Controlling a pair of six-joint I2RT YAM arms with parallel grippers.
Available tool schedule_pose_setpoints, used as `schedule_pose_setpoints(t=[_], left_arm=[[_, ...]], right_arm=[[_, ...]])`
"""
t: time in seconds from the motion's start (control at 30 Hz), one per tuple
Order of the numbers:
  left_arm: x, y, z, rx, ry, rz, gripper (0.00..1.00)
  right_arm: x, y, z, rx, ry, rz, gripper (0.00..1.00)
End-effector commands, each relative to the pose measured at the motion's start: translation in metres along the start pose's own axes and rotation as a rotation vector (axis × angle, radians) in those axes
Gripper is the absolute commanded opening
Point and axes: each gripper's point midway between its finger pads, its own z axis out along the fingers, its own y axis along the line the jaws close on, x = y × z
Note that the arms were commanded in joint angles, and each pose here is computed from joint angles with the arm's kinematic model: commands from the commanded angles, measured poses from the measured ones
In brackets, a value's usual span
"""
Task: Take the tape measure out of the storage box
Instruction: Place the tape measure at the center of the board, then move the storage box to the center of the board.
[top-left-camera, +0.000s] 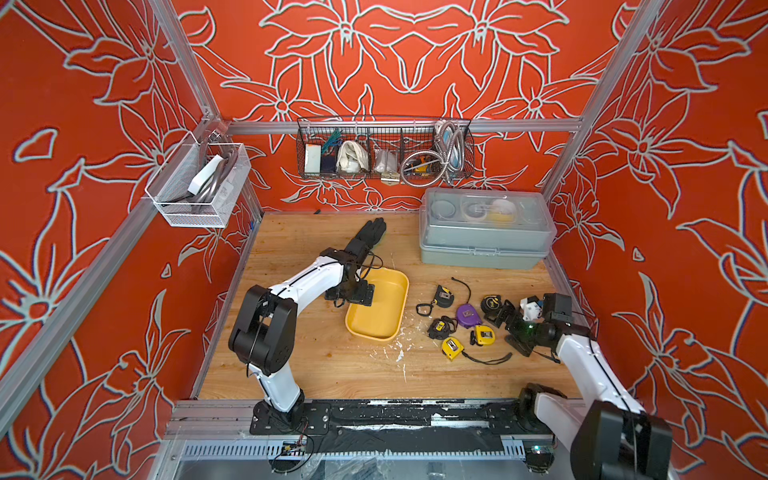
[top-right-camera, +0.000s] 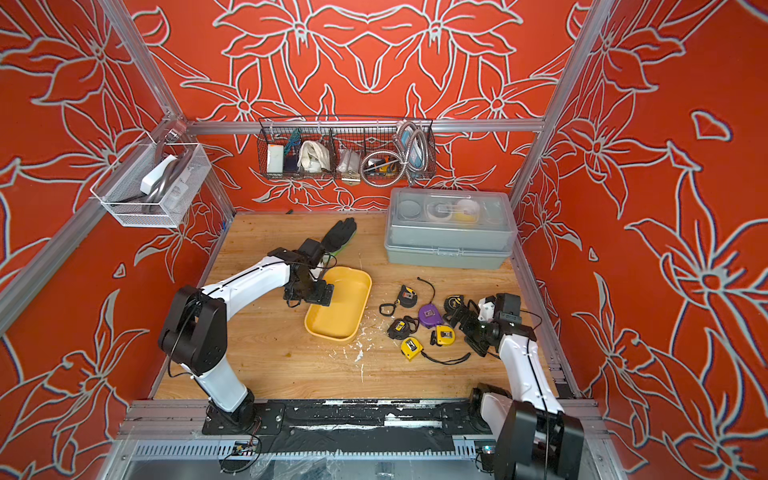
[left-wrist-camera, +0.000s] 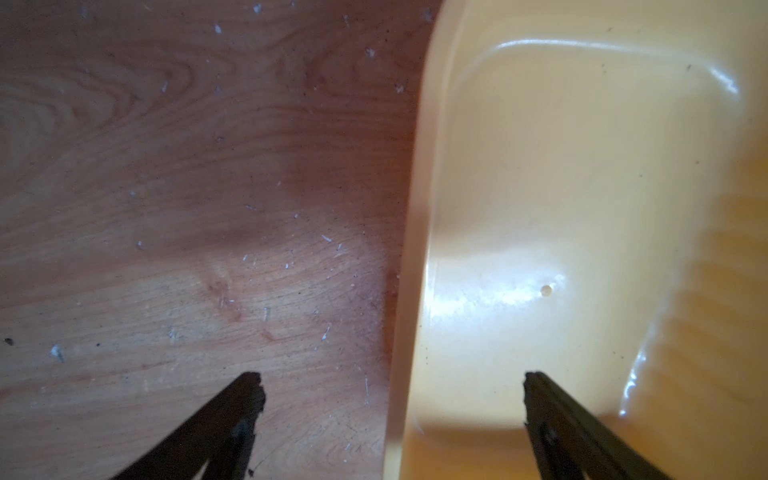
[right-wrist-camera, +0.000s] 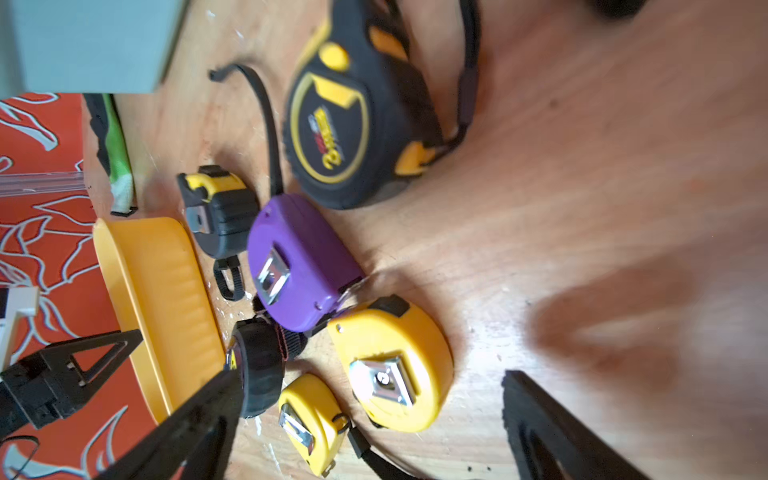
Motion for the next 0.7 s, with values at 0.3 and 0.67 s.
schedule_pose_setpoints(t=[0.3, 0.67], left_arm=[[0.034, -0.019, -0.003, 0.145, 0.116, -0.223, 0.99], [0.044, -0.062, -0.024, 0.315, 0.118, -0.376, 0.99]], right_arm=[[-0.082, 0.064, -0.052, -0.047, -0.205, -0.143, 1.0], [-0.119, 0.094, -0.061, -0.1, -0.253, -0.2, 1.0]])
